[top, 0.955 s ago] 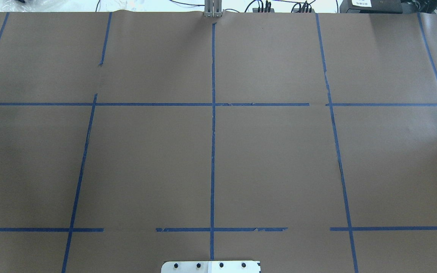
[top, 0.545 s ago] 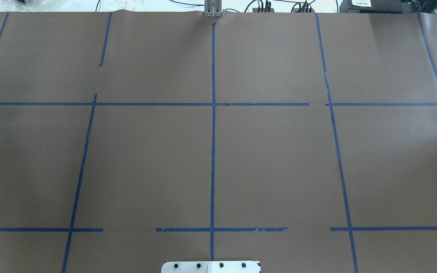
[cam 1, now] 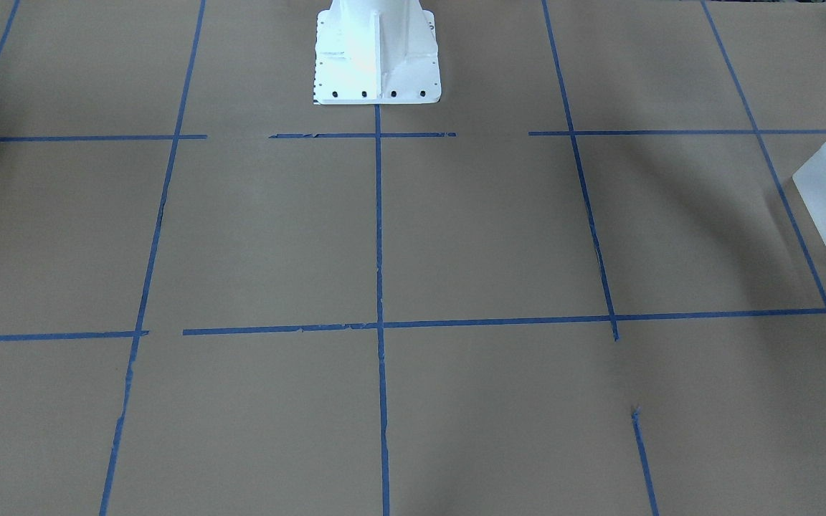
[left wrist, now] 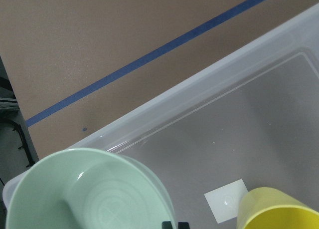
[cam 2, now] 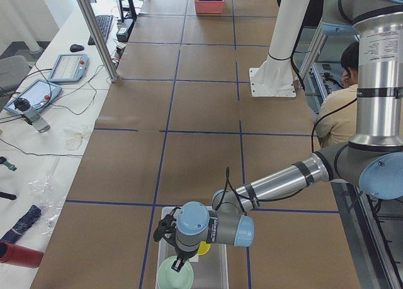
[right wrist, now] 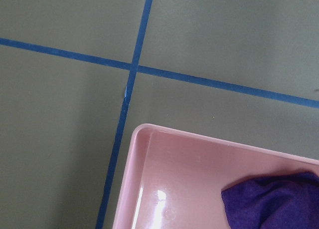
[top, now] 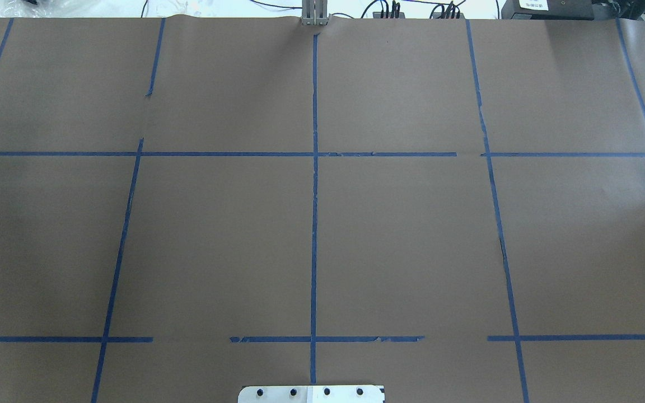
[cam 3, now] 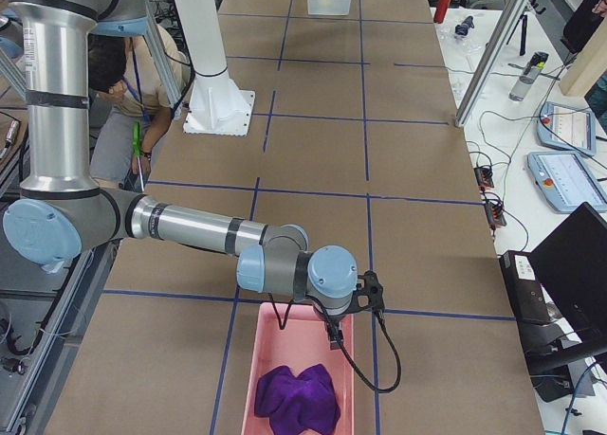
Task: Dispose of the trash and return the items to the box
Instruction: 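Release the green bowl and lift both grippers away from the bins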
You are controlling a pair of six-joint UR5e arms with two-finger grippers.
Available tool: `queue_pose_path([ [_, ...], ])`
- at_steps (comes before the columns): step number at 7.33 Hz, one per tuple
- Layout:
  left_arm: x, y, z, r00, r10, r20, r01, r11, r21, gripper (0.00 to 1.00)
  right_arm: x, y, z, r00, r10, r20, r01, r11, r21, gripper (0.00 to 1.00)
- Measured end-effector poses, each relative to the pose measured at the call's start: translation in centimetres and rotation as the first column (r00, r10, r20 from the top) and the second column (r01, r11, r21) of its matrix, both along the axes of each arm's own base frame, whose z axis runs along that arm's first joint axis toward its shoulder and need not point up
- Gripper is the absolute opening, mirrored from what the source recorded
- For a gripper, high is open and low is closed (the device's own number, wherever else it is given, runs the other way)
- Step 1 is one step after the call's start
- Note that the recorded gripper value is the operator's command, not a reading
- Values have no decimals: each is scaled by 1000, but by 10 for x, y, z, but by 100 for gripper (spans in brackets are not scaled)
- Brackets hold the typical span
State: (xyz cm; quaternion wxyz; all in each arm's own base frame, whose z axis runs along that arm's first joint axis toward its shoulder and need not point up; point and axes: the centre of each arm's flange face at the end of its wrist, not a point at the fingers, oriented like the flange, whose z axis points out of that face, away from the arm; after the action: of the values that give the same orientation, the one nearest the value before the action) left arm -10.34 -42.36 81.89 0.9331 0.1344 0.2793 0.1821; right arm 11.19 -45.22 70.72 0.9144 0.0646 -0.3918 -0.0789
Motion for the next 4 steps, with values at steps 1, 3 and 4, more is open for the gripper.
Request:
queue_pose_path([
  [1,0,3,1,1000,0,1,0,1000,-2,100,0,0,0,1000,0,0,0,1000,1,100],
  [3,0,-2,-11,1000,-14,-5,14,1000,13,100,0,0,-1,1000,0,0,0,1000,2,100],
  [4,1,-13,-42,999,-45,-29,46,999,25,100,0,0,-6,1000,0,-1,0,1000,10,100],
])
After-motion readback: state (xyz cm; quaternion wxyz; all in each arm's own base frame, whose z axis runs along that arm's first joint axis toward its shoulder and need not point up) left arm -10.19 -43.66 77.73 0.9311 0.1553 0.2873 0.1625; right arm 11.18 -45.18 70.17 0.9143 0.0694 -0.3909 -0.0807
